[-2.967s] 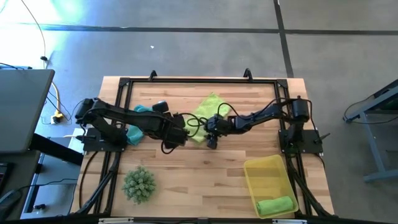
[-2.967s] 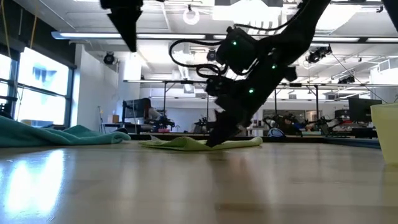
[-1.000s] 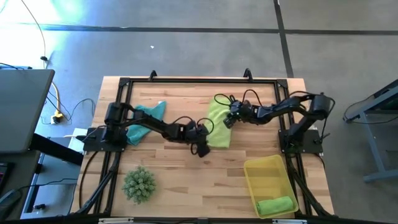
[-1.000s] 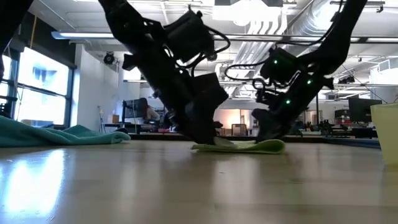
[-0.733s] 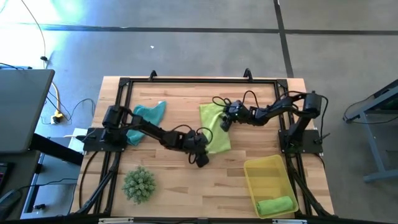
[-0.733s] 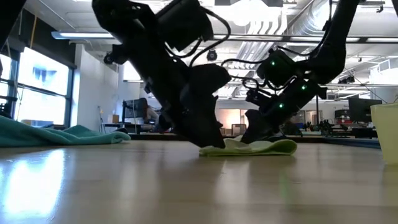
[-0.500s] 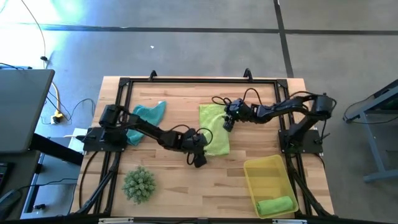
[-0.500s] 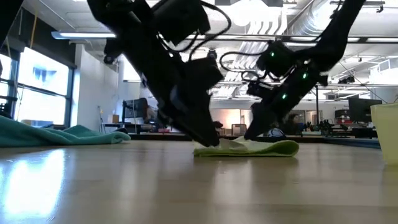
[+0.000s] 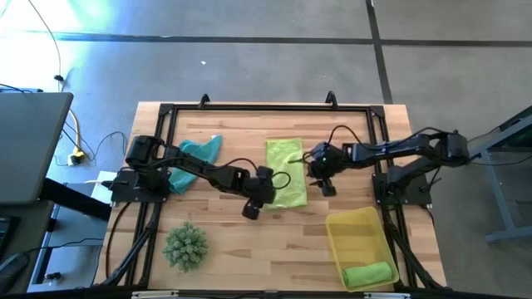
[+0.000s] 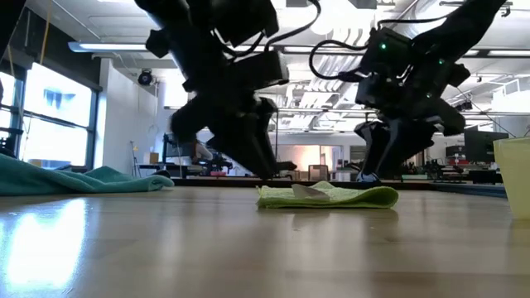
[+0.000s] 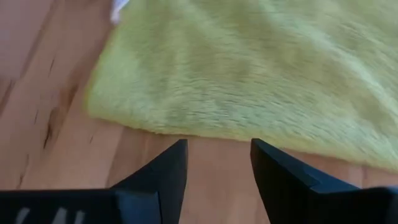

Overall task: Roll microfiber towels into tight, uniform cylinder then place into a basket
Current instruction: Fold the light green microfiber cloth, then roll the light green microfiber cloth

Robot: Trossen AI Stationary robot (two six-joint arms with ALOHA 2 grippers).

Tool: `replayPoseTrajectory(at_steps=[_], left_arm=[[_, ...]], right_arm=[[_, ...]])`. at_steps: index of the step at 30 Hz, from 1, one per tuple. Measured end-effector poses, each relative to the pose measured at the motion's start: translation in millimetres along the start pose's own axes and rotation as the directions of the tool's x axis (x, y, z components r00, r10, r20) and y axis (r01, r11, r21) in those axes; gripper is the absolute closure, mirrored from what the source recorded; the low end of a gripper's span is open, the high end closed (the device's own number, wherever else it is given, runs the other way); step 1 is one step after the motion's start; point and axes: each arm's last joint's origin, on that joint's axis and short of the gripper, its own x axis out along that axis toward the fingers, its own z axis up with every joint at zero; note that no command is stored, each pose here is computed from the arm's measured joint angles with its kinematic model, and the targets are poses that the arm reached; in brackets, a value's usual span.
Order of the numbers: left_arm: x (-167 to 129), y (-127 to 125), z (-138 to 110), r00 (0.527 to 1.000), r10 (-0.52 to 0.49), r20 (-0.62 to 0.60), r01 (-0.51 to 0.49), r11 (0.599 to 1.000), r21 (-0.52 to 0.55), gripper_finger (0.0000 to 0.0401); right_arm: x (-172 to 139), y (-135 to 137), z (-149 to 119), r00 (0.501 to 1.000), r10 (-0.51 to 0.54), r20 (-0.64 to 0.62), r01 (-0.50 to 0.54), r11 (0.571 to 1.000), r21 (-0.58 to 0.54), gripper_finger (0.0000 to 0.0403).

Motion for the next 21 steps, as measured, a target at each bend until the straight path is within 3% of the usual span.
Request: replayPoseTrajectory(at_steps=[4,11,15,21], left_arm=[[-1,-6,1,1.0,-0.016,-0.004,0.016,0.989,0.15,0.027],[3,-25,4,0.996,-0.087,0.006,0.084,0.971,0.224,0.027],[11,-37,2,0.999,-0.037,-0.026,0.043,0.949,0.313,0.027],[17,-41,1,0.999,0.0,-0.045,0.012,0.96,0.281,0.027]], right_arm=[[11,13,1,0.998,0.047,-0.034,-0.052,0.988,-0.148,0.0236],[22,27,5,0.997,0.078,-0.028,-0.082,0.972,-0.219,0.0236],[24,35,8,0.998,0.061,-0.033,-0.068,0.948,-0.311,0.0236],[26,49,11,0.997,0.065,-0.031,-0.072,0.907,-0.414,0.0236]])
